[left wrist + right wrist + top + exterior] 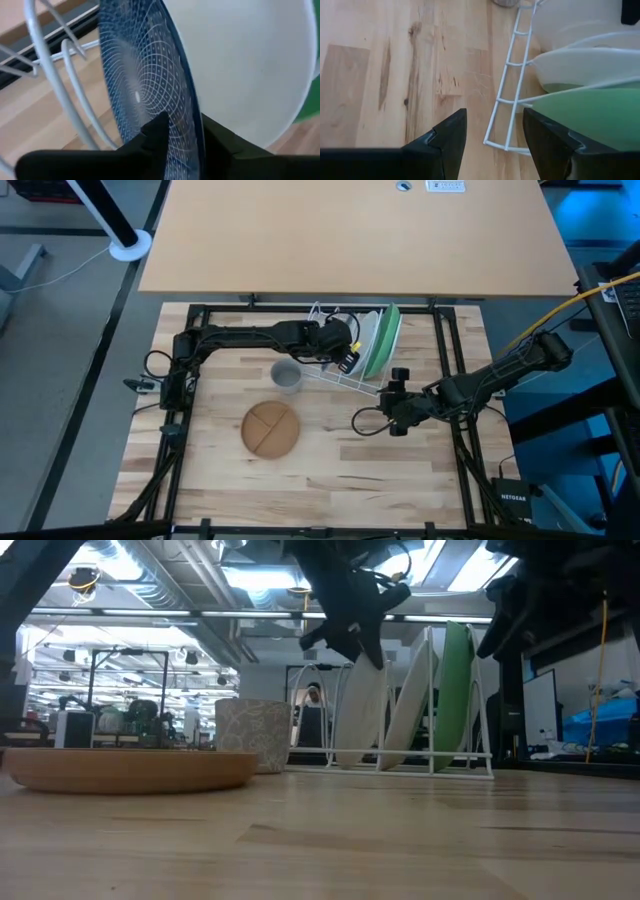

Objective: Sort dishes
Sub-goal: Put the blue plate in the dish rack, then put the brown plate in the dish rack

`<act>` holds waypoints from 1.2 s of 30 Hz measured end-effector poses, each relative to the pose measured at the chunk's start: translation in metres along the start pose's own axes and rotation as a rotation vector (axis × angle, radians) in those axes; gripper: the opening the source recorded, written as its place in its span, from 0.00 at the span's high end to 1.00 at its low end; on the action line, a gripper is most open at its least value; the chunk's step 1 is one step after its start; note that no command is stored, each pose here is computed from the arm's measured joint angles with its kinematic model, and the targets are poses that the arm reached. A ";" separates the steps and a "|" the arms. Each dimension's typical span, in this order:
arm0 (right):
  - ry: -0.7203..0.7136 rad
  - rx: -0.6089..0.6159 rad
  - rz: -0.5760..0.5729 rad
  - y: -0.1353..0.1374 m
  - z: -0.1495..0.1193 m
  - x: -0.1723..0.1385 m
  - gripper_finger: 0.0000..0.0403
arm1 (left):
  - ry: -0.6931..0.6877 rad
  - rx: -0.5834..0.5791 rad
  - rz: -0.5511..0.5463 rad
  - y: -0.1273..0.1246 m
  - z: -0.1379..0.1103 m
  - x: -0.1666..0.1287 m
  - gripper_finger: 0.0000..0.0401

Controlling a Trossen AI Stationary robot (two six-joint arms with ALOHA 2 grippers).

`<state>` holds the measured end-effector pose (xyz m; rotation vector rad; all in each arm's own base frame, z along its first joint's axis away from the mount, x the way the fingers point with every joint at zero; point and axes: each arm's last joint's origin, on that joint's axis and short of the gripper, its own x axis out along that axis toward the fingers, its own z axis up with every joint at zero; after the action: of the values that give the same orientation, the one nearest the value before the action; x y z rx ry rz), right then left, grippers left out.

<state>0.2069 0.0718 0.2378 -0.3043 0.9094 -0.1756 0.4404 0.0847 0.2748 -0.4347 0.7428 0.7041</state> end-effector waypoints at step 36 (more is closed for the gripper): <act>-0.007 0.007 0.063 0.002 0.002 0.000 0.51 | 0.515 0.424 -0.291 -0.070 -0.131 -0.129 0.70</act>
<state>0.2080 0.0742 0.2382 -0.2689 0.9104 -0.1194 0.3617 -0.0950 0.2911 -0.3242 1.2536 0.1428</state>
